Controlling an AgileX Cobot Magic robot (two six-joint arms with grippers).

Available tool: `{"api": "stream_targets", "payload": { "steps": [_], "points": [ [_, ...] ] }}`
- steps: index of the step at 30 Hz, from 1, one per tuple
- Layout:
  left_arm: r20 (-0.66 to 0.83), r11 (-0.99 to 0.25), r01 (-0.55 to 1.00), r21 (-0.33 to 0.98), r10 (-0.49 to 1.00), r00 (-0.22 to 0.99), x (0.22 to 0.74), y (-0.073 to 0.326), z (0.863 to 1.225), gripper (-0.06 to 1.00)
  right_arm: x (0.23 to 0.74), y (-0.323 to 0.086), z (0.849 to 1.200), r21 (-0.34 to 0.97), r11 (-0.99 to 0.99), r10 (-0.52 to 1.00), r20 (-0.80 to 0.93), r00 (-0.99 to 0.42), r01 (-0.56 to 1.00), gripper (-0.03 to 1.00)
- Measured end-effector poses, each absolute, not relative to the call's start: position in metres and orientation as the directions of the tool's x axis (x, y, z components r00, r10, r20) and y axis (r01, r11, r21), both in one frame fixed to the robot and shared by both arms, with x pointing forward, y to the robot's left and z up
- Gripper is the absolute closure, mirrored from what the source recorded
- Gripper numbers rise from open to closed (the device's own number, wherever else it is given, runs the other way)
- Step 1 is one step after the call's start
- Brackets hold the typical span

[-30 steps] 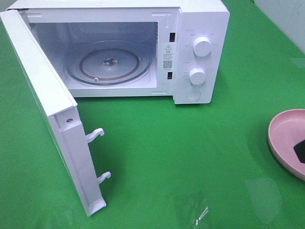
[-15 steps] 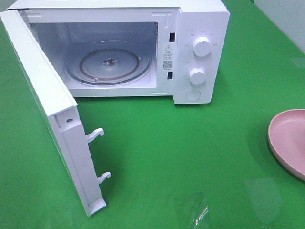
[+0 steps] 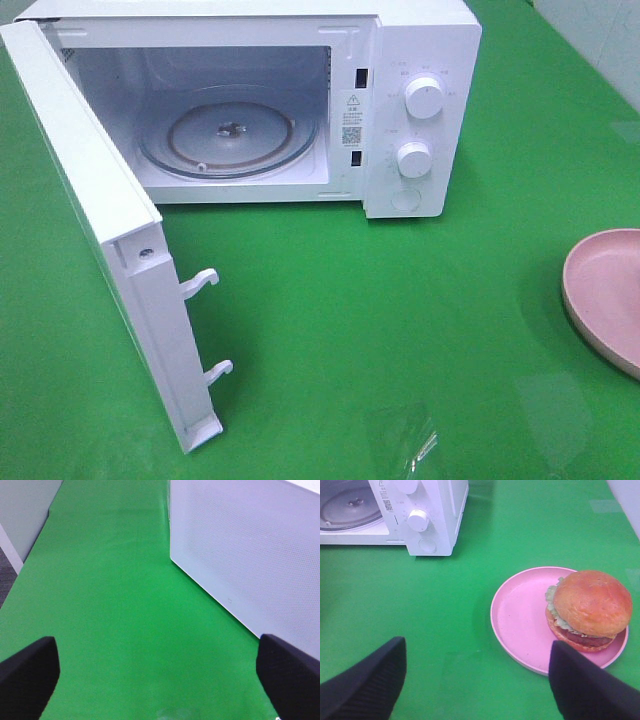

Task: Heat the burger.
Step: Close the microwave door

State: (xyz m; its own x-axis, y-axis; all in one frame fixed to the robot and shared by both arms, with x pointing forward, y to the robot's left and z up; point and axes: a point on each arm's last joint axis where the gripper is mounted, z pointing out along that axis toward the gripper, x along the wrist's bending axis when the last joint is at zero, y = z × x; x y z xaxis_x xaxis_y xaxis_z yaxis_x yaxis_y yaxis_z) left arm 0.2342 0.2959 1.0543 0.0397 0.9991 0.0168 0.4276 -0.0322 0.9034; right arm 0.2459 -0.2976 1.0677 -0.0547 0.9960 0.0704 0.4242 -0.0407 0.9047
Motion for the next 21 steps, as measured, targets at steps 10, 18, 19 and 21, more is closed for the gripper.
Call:
{"api": "stream_targets", "payload": {
  "steps": [10,18,19,21],
  "points": [
    [0.017,-0.032,0.428,0.903,0.999,0.040,0.234,0.296,1.054,-0.05,0.234,-0.298,1.060,0.920,-0.066,0.997,0.072,0.000,0.386,0.21],
    [0.017,-0.032,0.428,0.903,0.999,0.040,0.234,0.296,1.054,-0.05,0.234,-0.298,1.059,0.918,-0.066,0.997,0.072,0.000,0.392,0.23],
    [0.017,-0.032,0.428,0.903,0.999,0.040,0.234,0.296,1.054,-0.05,0.234,-0.298,1.059,0.918,-0.066,0.997,0.072,0.000,0.392,0.24],
    [0.017,-0.032,0.428,0.903,0.999,0.040,0.234,0.296,1.054,-0.05,0.234,-0.298,1.059,0.918,-0.066,0.997,0.072,0.000,0.392,0.24]
  ]
}}
